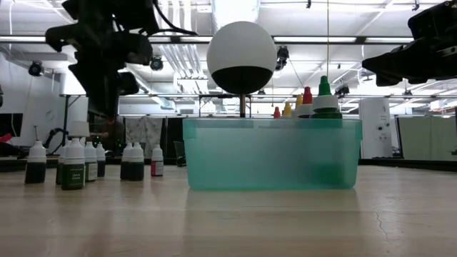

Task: Pick & Place food coloring
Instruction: Put the left small red food coloring bottle into the green bin

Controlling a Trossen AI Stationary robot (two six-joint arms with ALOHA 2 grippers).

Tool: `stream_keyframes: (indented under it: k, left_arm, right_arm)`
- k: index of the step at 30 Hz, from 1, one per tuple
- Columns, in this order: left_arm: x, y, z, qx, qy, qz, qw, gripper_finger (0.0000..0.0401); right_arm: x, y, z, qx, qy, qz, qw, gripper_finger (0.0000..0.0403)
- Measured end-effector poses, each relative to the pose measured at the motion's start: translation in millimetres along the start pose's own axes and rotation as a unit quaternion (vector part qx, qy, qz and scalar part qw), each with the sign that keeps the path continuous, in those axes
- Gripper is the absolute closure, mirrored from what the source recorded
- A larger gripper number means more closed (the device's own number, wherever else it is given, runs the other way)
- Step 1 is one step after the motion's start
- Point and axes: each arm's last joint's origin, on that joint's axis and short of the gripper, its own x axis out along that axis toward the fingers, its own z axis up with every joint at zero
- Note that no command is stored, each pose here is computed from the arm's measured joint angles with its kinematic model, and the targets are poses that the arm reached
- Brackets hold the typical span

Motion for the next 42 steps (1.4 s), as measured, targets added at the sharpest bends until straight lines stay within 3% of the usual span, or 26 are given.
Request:
stream_keyframes:
  k: [14, 21, 33, 37, 42]
  left_arm:
    - [12.3, -23.6, -3.6, 0.06, 0.005, 0.01, 0.998, 0.0325]
    - [22.5, -19.1, -2.2, 0.06, 0.025, 0.065, 0.996, 0.0325]
    - [29.1, -20.4, -0.8, 0.052, 0.038, 0.033, 0.997, 0.0324]
    - [29.1, -20.4, -0.7, 0.047, 0.037, 0.034, 0.998, 0.0305]
    - [30.0, -20.3, -0.2, 0.043, 0.037, 0.034, 0.998, 0.0254]
  right_arm:
    - [0.0, 0.0, -0.1, -0.001, 0.0, 0.0, 1.0, 0.0394]
    - [0.0, 0.0, -0.1, 0.0, 0.0, 0.0, 1.0, 0.0394]
    - [0.0, 0.0, 0.0, 0.0, 0.0, 0.0, 1.0, 0.0394]
    - [0.0, 0.0, -0.2, 0.0, 0.0, 0.0, 1.0, 0.0394]
    - [0.0, 0.0, 0.0, 0.0, 0.0, 0.0, 1.0, 0.0394]
